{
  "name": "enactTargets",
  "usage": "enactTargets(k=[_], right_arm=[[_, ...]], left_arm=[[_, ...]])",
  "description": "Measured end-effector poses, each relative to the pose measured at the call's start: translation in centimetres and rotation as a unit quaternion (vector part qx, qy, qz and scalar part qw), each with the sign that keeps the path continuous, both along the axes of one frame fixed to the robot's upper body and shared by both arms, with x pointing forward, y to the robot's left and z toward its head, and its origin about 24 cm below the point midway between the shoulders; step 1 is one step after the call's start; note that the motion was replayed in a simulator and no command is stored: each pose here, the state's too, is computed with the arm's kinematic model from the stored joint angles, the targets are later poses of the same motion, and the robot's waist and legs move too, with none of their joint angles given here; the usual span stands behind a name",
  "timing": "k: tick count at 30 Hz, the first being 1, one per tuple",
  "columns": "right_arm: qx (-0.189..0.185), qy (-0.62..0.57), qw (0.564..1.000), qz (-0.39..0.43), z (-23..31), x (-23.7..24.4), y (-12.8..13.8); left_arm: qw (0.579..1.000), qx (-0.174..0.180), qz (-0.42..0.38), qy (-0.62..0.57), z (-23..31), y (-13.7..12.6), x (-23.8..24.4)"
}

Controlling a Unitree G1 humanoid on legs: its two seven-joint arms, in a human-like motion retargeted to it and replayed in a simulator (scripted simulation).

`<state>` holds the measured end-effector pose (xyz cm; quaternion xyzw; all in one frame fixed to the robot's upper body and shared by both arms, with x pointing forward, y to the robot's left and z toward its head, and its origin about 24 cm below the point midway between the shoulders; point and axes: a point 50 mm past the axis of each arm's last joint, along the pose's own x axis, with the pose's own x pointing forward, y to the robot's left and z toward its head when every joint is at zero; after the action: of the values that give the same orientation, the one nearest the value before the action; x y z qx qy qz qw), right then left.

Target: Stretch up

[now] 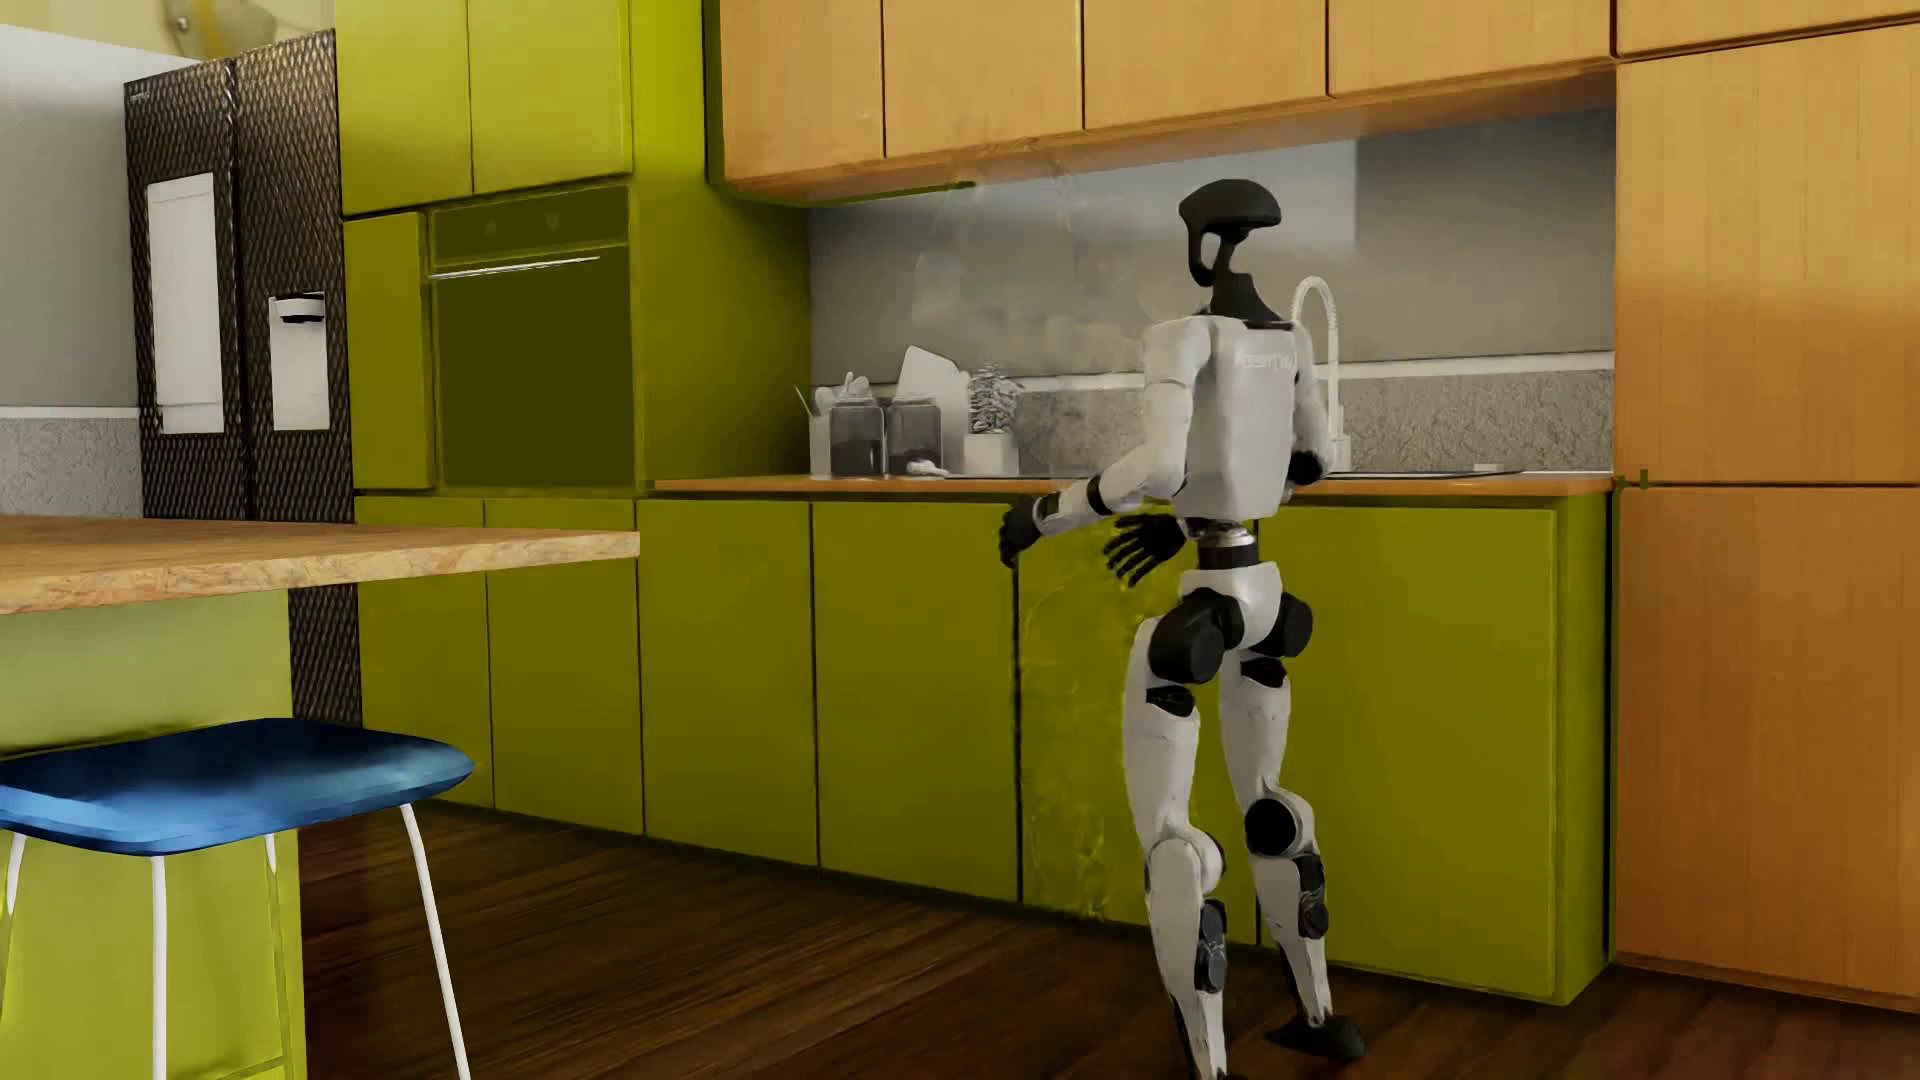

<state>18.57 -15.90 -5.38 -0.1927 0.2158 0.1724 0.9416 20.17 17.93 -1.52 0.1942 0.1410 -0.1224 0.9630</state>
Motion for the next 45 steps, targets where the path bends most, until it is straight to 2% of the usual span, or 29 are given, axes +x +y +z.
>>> enactTargets(k=[19,28,31,38,45], right_arm=[[0.003,-0.021,1.000,0.009,0.9,0.6,0.3],[0.004,-0.185,0.983,0.008,8.6,4.8,-1.0],[0.002,-0.270,0.963,0.000,12.8,6.2,-1.9],[-0.028,-0.438,0.898,-0.018,22.1,8.1,-4.2],[-0.058,-0.600,0.797,-0.045,32.4,8.4,-6.0]], left_arm=[[1.000,-0.001,0.000,-0.014,0.6,0.1,0.2],[0.988,0.023,0.010,-0.152,7.4,2.1,3.0],[0.973,0.037,0.021,-0.228,11.2,3.2,4.1],[0.916,0.083,0.060,-0.388,20.2,6.2,5.7],[0.843,0.129,0.063,-0.518,29.0,6.9,6.0]])
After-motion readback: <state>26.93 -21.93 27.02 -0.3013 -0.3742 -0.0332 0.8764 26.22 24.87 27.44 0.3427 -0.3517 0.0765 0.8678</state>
